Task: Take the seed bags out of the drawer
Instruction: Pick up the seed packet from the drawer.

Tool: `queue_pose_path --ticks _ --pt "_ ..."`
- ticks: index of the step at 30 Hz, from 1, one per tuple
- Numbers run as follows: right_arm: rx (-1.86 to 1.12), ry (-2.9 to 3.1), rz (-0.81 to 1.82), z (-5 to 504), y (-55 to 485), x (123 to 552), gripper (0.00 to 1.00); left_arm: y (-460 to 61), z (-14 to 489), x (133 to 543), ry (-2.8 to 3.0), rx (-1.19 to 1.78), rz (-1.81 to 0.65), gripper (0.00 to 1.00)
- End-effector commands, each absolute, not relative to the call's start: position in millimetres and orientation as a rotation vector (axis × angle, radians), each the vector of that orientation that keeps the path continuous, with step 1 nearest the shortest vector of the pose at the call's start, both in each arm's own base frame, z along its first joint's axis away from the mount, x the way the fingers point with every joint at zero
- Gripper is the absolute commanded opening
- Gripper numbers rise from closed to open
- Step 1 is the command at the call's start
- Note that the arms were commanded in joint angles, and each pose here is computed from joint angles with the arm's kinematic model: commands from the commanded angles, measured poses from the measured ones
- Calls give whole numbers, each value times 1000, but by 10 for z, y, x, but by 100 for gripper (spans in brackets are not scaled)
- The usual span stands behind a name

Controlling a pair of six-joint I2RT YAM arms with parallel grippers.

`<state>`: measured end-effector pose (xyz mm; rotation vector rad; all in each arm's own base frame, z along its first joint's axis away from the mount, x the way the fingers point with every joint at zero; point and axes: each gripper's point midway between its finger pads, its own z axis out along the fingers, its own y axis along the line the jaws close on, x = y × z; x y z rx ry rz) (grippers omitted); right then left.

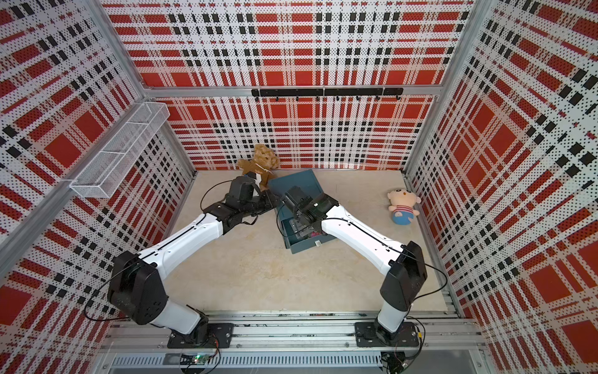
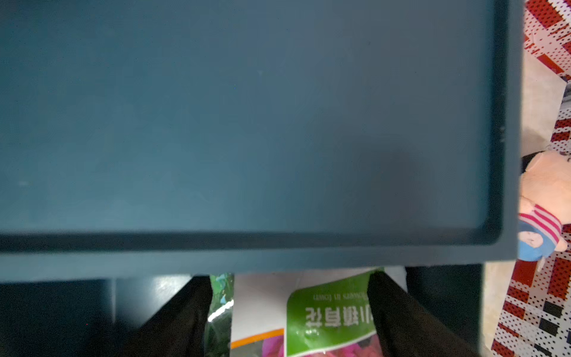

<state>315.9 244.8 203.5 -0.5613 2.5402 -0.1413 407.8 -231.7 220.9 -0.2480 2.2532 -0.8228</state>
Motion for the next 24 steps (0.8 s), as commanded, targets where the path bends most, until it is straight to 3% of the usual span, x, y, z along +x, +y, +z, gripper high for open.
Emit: queue_pose_path --ticks 1,5,17,24 --pt "-511 2538 -183 1934 2430 3193 85 -2139 1526 3828 2483 -288 -682 50" --pt "-473 2539 -248 1864 2336 3204 79 -2136 1514 3828 2486 -287 -680 50" --pt "-315 2440 -488 2029 2020 3361 29 -2122 1509 3844 2486 -289 -678 49" --pt "-277 2404 -488 2187 2002 3427 11 -2130 1516 3862 2484 -290 -680 49"
